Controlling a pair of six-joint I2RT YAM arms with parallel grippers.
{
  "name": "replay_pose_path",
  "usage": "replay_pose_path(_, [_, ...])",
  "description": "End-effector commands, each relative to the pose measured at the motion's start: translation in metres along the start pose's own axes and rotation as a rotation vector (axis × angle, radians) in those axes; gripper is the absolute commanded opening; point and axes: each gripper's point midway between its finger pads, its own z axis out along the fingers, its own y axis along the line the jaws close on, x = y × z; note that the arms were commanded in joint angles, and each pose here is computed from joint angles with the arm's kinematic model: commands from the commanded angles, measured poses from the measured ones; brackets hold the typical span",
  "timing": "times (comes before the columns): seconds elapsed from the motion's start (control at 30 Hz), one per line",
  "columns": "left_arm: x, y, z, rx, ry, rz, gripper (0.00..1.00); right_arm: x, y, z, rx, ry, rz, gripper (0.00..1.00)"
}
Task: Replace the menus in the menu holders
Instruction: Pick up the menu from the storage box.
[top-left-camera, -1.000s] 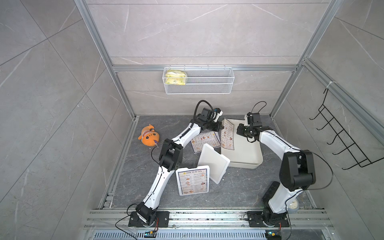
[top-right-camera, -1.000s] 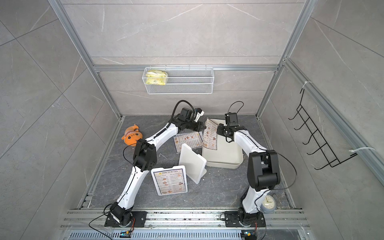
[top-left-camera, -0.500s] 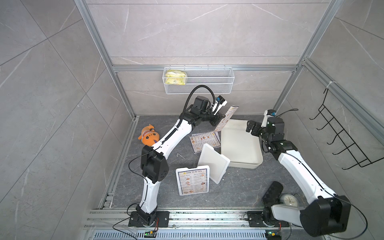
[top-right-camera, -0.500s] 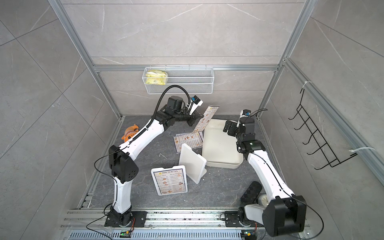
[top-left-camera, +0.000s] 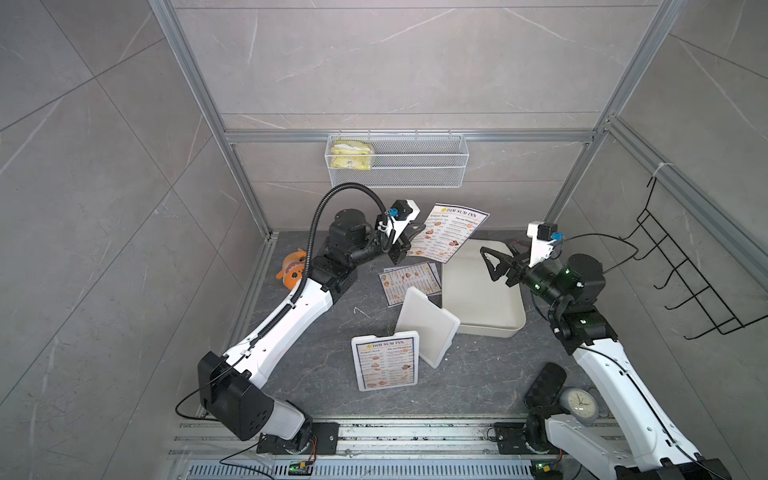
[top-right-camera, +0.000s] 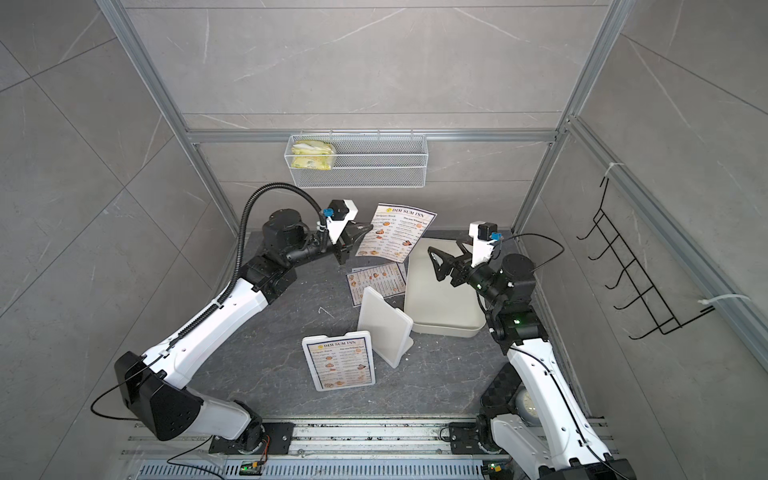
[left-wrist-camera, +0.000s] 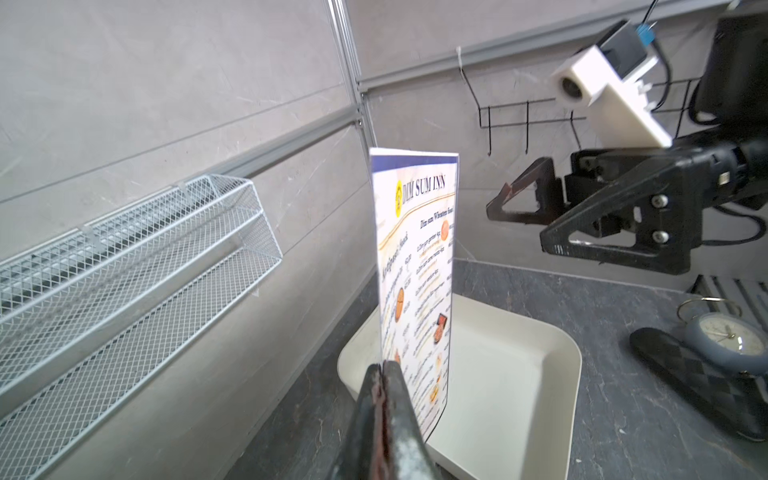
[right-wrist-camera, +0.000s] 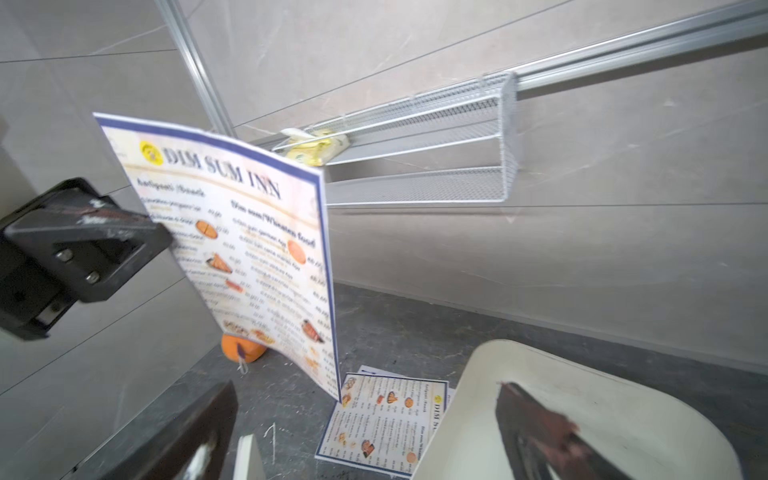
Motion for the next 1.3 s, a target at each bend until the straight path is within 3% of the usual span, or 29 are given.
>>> replay_pose_path(0.0, [-0.041, -0.018, -0.015, 0.112, -0.143, 0.008, 0.00, -0.015, 0.034, -0.002, -0.193, -0.054, -0.031, 0.99])
replay_pose_path(0.13, [-0.052, -0.026, -0.024, 0.160, -0.177, -0.021, 0.00, -0.025, 0.053, -0.003, -0.277, -0.065, -0.052, 0.90])
replay_pose_path(0.4, [-0.073, -0.052, -0.045, 0.285, -0.233, -0.023, 0.00, -0.027, 0.059, 0.002, -0.267, -0.078, -0.107, 0.88])
replay_pose_path(0.6, [-0.072, -0.054, -0.050, 0.282, -0.217, -0.028, 0.00, -0.032, 0.066, 0.001, -0.302, -0.085, -0.107, 0.87])
replay_pose_path(0.77, [-0.070, -0.057, -0.050, 0.301, -0.209, -0.042, 0.00, -0.035, 0.077, -0.002, -0.355, -0.087, -0.112, 0.80])
replay_pose_path(0.9, [-0.070, -0.053, -0.047, 0.295, -0.202, -0.063, 0.00, -0.037, 0.086, -0.004, -0.392, -0.096, -0.119, 0.67])
replay_pose_path(1.13, [-0.062, -0.041, -0.040, 0.284, -0.180, -0.121, 0.00, -0.035, 0.092, -0.011, -0.398, -0.096, -0.116, 0.23])
replay_pose_path(1.27, [-0.051, -0.037, -0.033, 0.295, -0.156, -0.142, 0.00, -0.031, 0.096, -0.010, -0.416, -0.068, -0.081, 0.09])
